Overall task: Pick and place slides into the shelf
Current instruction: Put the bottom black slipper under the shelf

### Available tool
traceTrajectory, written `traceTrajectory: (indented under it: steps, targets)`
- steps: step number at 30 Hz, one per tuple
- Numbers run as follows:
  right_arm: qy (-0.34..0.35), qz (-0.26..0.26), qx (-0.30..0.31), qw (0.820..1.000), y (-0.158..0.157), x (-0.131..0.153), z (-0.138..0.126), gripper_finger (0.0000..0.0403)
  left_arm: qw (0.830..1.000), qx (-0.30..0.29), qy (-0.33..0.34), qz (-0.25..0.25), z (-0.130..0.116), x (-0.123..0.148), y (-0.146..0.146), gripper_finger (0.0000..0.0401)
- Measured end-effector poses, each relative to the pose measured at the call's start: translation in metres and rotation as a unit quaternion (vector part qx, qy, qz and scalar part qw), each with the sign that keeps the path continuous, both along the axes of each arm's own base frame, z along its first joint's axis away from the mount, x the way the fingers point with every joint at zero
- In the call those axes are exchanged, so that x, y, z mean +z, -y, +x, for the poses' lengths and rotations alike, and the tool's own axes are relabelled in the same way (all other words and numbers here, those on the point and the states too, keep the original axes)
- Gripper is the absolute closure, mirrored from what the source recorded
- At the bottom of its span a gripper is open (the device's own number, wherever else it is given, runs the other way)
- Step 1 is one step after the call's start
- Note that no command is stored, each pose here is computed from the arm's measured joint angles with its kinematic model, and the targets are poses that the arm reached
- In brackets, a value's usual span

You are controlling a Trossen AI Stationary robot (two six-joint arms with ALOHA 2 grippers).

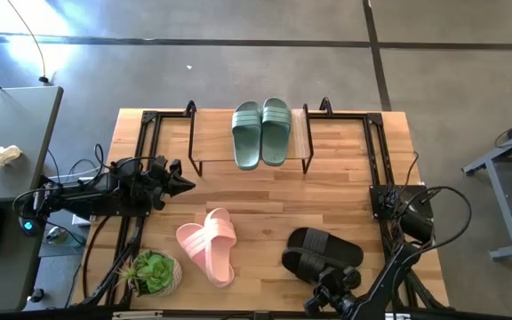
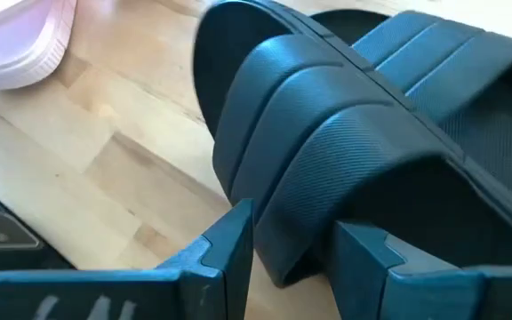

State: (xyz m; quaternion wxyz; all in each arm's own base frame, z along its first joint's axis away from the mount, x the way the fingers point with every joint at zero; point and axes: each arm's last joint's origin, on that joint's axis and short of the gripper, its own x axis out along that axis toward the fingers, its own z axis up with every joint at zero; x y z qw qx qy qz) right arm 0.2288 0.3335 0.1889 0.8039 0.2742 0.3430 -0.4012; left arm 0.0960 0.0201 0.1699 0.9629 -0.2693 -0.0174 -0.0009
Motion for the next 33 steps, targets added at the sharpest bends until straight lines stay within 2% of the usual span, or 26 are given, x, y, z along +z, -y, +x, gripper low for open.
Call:
traceTrajectory:
  steps: [6, 14, 21, 27, 30, 33]
  targets:
    - [0.000, -0.012, -0.001, 1.000, 0.006, 0.000, 0.008, 0.0295, 1.000, 0.000, 0.000, 0.000, 0.000, 0.000, 0.000, 0.0398]
    - [0.013, -0.023, 0.002, 1.000, 0.008, 0.001, 0.012, 0.0392, 1.000, 0.001, 0.000, 0.000, 0.000, 0.000, 0.000, 0.0398]
    - [0.029, -0.039, 0.009, 0.999, 0.009, 0.003, 0.012, 0.0400, 1.000, -0.011, 0.001, 0.010, 0.000, 0.000, 0.001, 0.0398]
    - [0.053, -0.067, 0.024, 0.996, 0.008, 0.030, 0.015, 0.0401, 0.991, -0.082, 0.064, 0.087, -0.002, 0.012, 0.005, 0.0398]
    - [0.073, -0.089, 0.033, 0.993, 0.010, 0.056, 0.017, 0.0402, 0.974, -0.112, 0.123, 0.156, -0.004, 0.022, 0.008, 0.0398]
    - [0.101, -0.111, 0.073, 0.986, 0.012, 0.081, 0.025, 0.0402, 0.953, -0.117, 0.175, 0.219, -0.008, 0.031, 0.010, 0.0398]
